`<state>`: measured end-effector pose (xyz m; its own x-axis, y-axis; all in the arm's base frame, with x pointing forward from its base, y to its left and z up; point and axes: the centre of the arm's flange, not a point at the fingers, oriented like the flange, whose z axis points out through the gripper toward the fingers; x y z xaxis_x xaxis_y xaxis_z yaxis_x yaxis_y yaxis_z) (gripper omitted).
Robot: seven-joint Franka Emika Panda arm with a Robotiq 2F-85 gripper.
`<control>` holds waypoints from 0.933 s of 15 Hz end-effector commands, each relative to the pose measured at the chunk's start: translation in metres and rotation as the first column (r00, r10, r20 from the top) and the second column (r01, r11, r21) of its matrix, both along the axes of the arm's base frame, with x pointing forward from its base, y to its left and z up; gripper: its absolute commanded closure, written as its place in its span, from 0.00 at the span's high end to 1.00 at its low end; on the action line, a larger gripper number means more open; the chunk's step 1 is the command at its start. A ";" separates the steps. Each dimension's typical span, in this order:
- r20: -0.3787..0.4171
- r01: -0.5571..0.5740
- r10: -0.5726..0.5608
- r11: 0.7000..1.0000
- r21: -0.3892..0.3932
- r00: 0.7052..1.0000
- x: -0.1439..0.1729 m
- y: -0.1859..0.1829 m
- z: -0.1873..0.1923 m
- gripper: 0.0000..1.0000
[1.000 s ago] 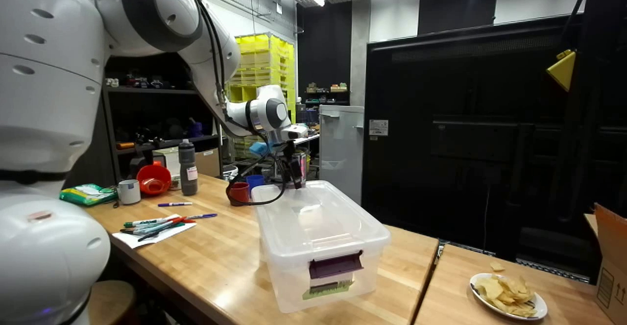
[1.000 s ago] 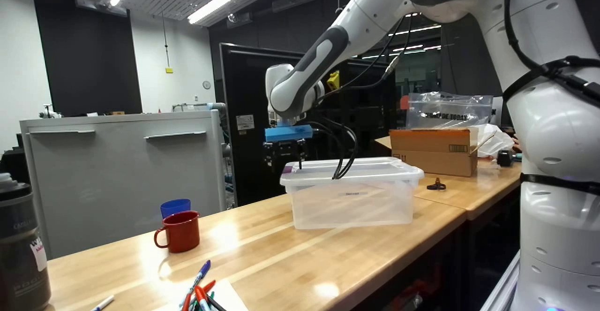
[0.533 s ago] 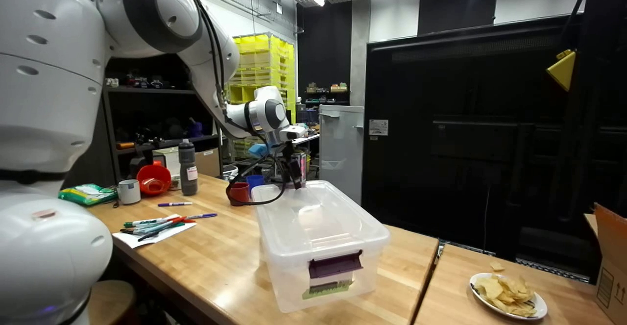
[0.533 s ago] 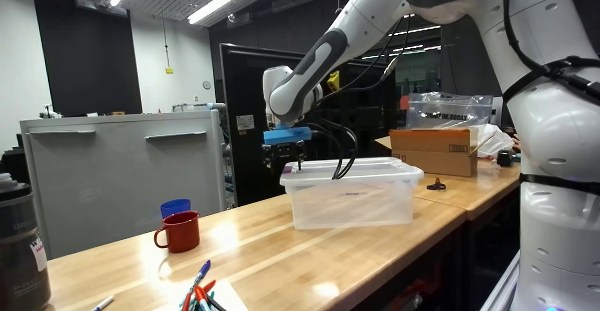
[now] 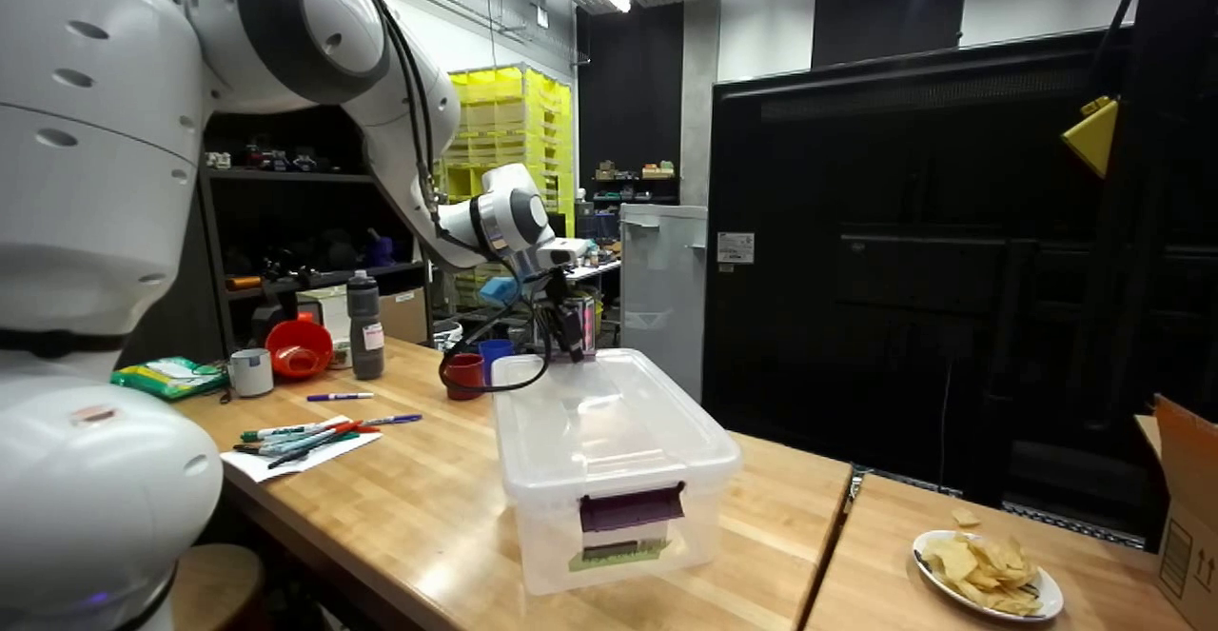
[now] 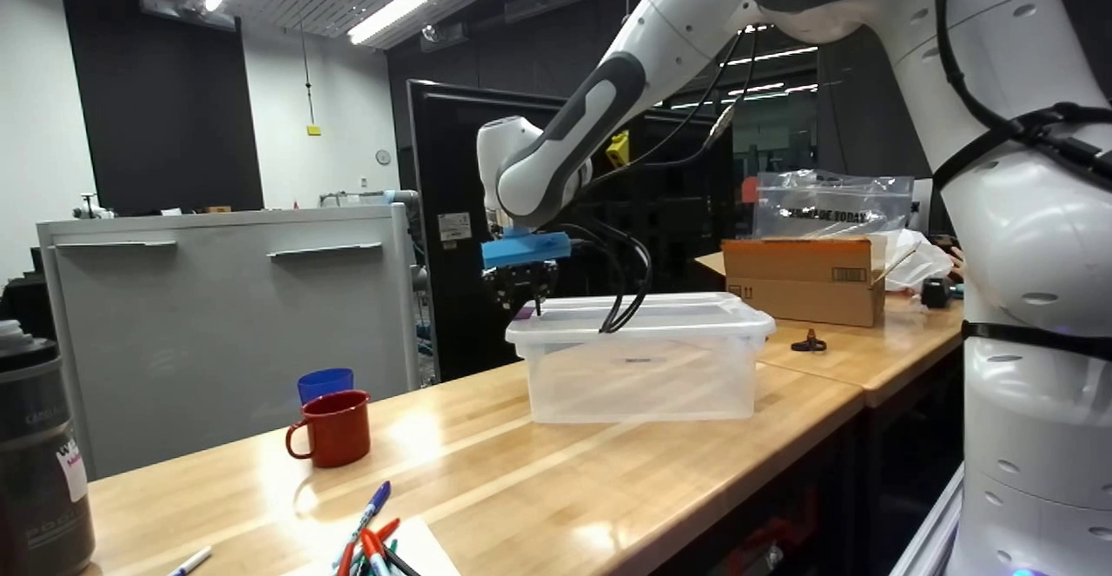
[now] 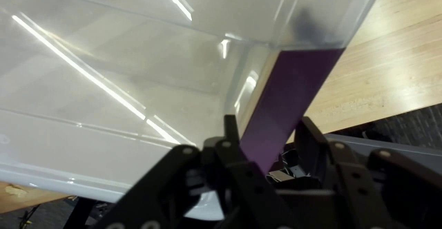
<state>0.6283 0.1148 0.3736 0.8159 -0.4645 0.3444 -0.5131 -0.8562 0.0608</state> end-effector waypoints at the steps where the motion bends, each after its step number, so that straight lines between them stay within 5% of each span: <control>1: 0.004 0.032 -0.032 0.999 -0.024 0.999 0.008 0.005 -0.009 0.16; 8: 0.023 0.100 -0.099 0.994 -0.043 0.995 0.010 0.001 -0.006 0.13; 11: 0.157 0.198 -0.174 0.968 -0.155 0.972 0.006 0.010 -0.013 0.13; 14: 0.281 0.214 -0.133 0.936 -0.280 0.950 0.005 0.040 -0.042 0.13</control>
